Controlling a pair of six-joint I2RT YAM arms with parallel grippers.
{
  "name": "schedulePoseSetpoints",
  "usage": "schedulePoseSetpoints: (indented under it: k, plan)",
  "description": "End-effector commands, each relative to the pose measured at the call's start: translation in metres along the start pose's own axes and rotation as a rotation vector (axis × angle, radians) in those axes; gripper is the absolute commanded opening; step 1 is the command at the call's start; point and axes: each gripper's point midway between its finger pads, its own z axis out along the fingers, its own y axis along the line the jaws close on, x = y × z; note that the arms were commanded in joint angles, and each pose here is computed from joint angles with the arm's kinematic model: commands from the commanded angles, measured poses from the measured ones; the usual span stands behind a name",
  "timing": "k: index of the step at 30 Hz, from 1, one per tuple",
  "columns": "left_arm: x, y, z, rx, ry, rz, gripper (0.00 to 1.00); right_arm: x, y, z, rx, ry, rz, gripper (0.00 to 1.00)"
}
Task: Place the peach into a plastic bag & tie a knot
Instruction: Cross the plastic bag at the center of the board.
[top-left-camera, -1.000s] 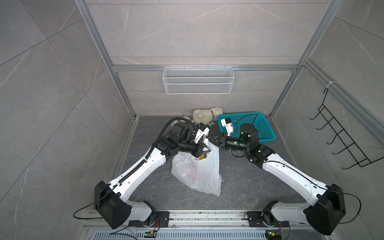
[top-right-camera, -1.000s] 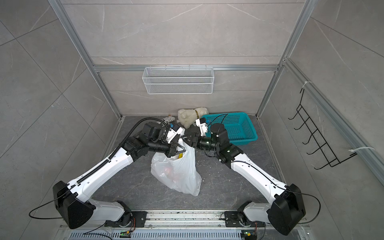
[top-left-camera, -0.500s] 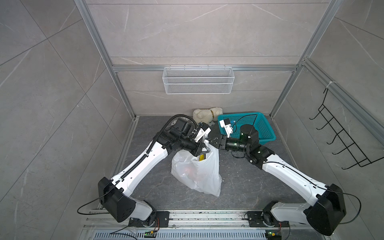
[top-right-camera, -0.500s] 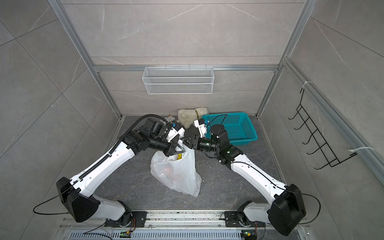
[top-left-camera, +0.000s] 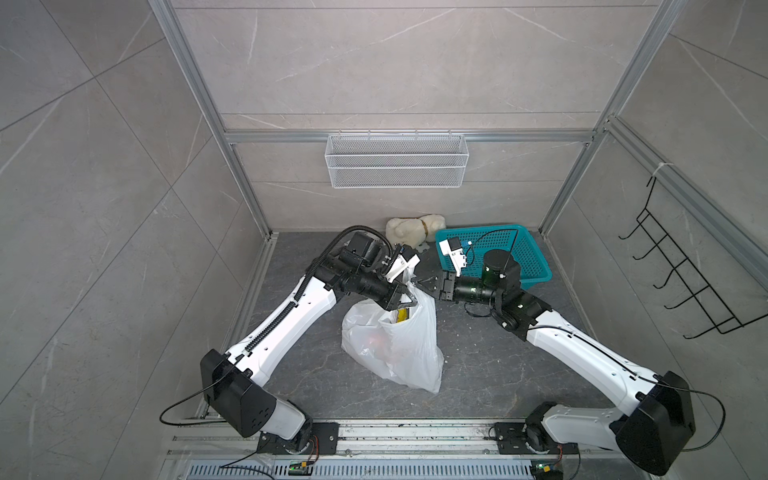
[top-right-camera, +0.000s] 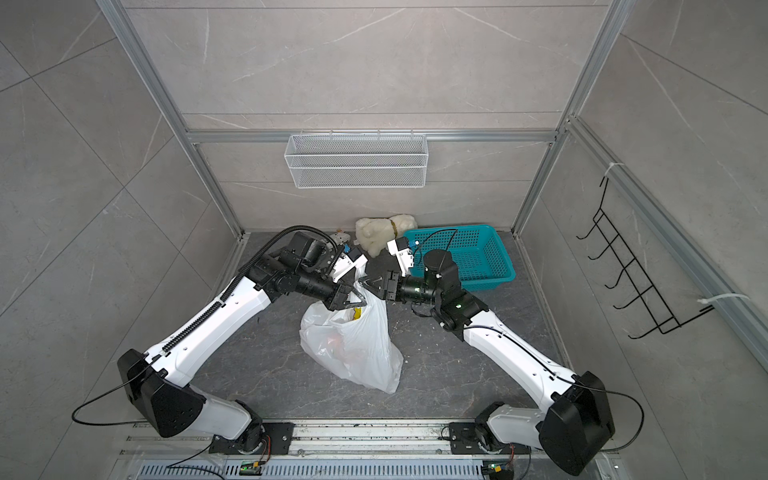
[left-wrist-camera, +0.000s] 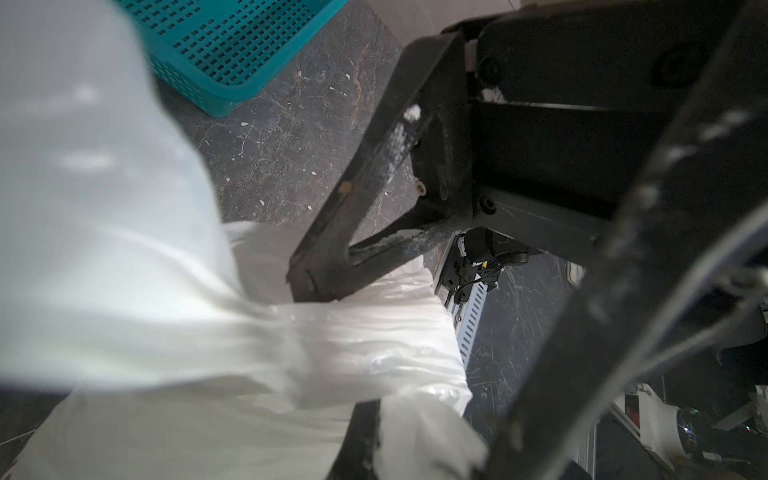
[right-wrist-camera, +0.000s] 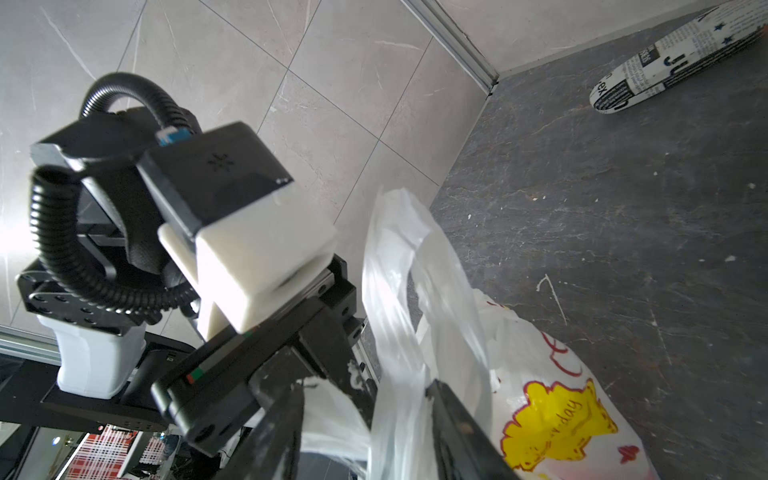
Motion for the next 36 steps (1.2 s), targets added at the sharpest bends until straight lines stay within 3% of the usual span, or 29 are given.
schedulePoseSetpoints:
  k: [1, 20, 26, 36]
  plan:
    - [-0.004, -0.007, -0.004, 0.021, 0.015, 0.024, 0.0, -0.001, 0.011, -0.006, -0.005, 0.015, -0.058, 0.52]
    - [0.002, 0.001, -0.001, -0.001, 0.076, -0.012, 0.0, -0.001, 0.022, -0.004, -0.069, 0.032, -0.079, 0.53]
    - [-0.003, -0.008, -0.001, 0.034, 0.067, -0.002, 0.0, 0.004, 0.011, -0.007, 0.013, 0.057, -0.111, 0.53]
    - [-0.002, -0.002, 0.005, 0.003, 0.096, -0.021, 0.0, 0.013, 0.015, -0.005, 0.012, 0.093, -0.156, 0.52]
